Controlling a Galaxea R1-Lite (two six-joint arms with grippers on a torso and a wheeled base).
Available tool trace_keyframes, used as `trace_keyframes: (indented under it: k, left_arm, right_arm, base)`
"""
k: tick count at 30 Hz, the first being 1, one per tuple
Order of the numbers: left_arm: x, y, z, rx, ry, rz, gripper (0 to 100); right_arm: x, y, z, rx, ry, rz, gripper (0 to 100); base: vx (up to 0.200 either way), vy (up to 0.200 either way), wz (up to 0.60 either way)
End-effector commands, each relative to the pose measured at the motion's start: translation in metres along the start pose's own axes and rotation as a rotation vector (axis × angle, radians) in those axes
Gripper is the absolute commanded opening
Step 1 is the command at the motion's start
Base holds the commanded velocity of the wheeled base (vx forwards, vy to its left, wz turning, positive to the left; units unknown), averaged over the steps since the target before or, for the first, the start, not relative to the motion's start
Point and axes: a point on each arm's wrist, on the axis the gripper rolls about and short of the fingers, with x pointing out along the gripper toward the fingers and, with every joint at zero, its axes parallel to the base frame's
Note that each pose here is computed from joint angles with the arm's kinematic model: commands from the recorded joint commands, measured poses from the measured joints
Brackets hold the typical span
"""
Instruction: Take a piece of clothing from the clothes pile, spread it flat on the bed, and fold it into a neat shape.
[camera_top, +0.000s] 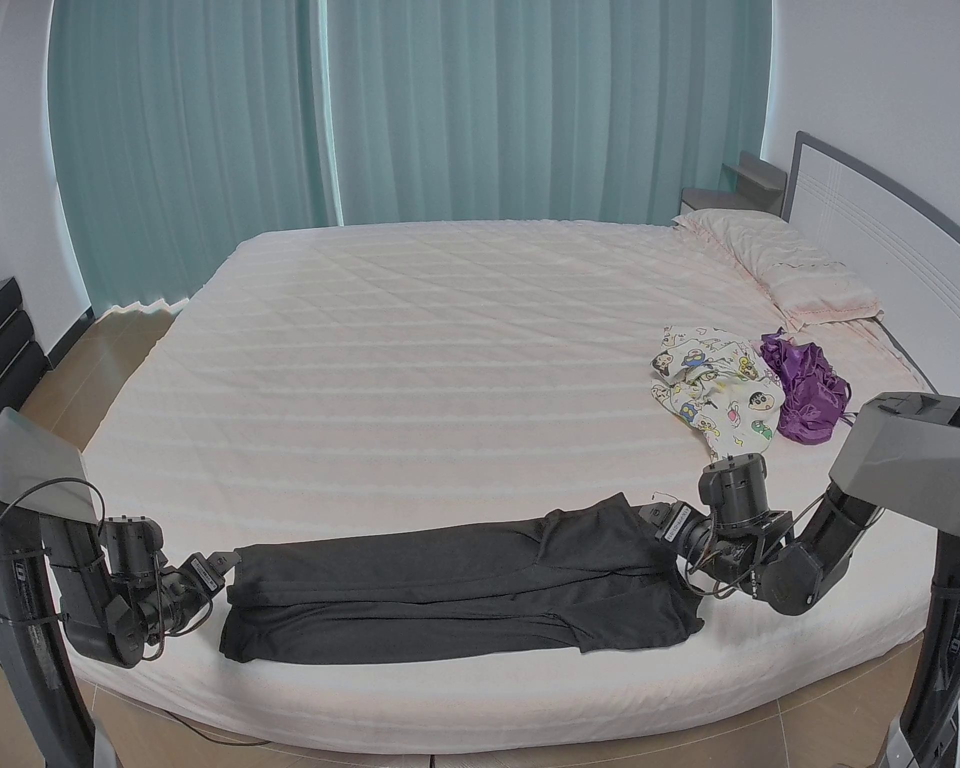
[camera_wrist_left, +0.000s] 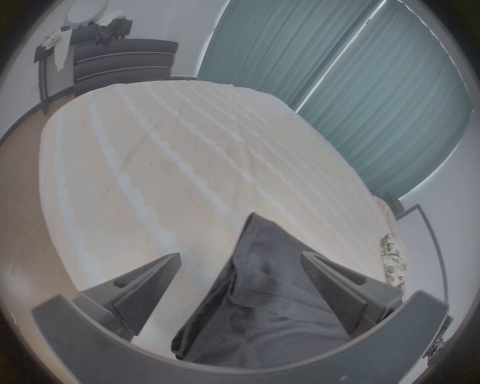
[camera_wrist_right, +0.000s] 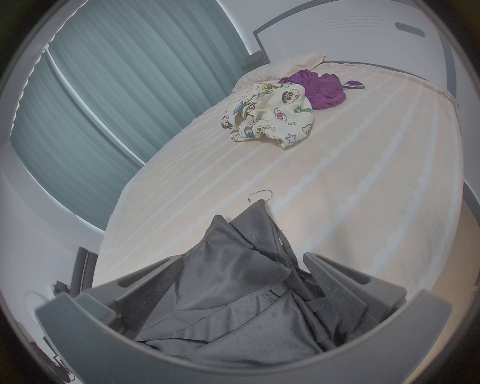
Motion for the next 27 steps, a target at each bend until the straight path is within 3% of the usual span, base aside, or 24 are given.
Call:
trace_keyframes:
  k: [1, 6, 11, 16, 20, 22, 27]
  left_arm:
    - [-0.010, -0.003, 0.024, 0.019, -0.009, -0.129, 100]
    - [-0.002, -0.002, 0.026, 0.104, 0.071, -0.131, 100]
    - [0.004, -0.007, 0.035, 0.195, 0.188, -0.187, 100]
    - [0.006, 0.006, 0.043, 0.289, 0.280, -0.184, 100]
    - [0.001, 0.013, 0.048, 0.305, 0.296, -0.235, 100]
    - [0.000, 0.014, 0.049, 0.301, 0.295, -0.238, 100]
    - [-0.006, 0.020, 0.045, 0.290, 0.307, -0.227, 100]
  right_arm:
    - [-0.018, -0.011, 0.017, 0.049, 0.005, 0.022, 100]
    - [-0.024, -0.020, 0.007, 0.089, 0.052, 0.027, 100]
    - [-0.029, -0.023, 0.003, 0.090, 0.056, 0.089, 100]
    - [-0.022, -0.029, -0.002, 0.076, 0.093, 0.077, 100]
    - [-0.011, -0.033, -0.009, 0.067, 0.135, 0.086, 100]
    - [-0.004, -0.035, -0.011, 0.055, 0.142, 0.096, 100]
    - [0.010, -0.037, -0.010, -0.072, 0.120, 0.170, 100]
  base:
    - [0.000, 0.000, 0.00]
    - [0.000, 0.000, 0.00]
    - [0.000, 0.000, 0.00]
    - [0.000, 0.000, 0.00]
    - [0.000, 0.000, 0.00]
    - [0.000, 0.000, 0.00]
    - [0.000, 0.000, 0.00]
